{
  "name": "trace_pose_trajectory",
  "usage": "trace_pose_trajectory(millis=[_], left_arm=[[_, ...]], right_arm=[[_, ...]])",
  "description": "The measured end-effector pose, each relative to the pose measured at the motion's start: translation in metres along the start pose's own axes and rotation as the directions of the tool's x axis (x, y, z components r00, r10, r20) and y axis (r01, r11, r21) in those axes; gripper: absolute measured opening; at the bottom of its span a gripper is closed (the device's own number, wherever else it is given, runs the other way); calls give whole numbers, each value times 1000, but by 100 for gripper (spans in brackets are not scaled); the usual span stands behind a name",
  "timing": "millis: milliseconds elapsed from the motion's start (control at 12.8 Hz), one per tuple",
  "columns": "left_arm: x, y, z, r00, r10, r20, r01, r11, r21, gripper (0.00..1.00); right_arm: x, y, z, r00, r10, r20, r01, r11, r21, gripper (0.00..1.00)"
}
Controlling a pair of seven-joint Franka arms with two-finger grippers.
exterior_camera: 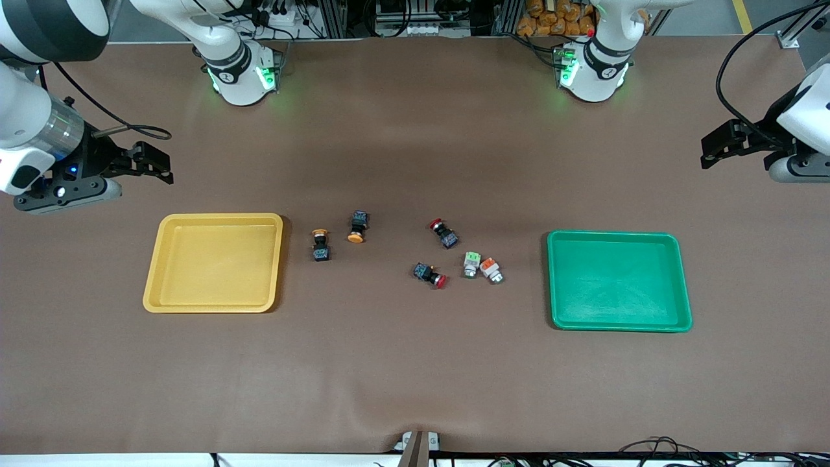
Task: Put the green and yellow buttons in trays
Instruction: 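Move the right gripper to yellow buttons while the left gripper reaches green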
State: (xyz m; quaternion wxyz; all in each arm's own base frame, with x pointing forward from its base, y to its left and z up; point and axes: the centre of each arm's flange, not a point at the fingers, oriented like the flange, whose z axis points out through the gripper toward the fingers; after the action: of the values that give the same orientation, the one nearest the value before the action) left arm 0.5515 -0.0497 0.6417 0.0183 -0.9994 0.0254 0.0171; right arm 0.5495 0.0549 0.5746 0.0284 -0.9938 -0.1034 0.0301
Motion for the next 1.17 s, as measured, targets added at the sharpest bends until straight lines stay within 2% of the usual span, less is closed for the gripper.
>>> trace_pose_trajectory(millis=[859,1171], left_arm=[[1,2,6,1000,-2,12,2,1000,1,100],[6,15,17,997,-65,30,65,998,3,100]], right_arm=[[1,-1,-5,1000,-1,-12,1,1000,-1,100],[1,-3,-4,1000,-4,-11,4,1000,-2,100]])
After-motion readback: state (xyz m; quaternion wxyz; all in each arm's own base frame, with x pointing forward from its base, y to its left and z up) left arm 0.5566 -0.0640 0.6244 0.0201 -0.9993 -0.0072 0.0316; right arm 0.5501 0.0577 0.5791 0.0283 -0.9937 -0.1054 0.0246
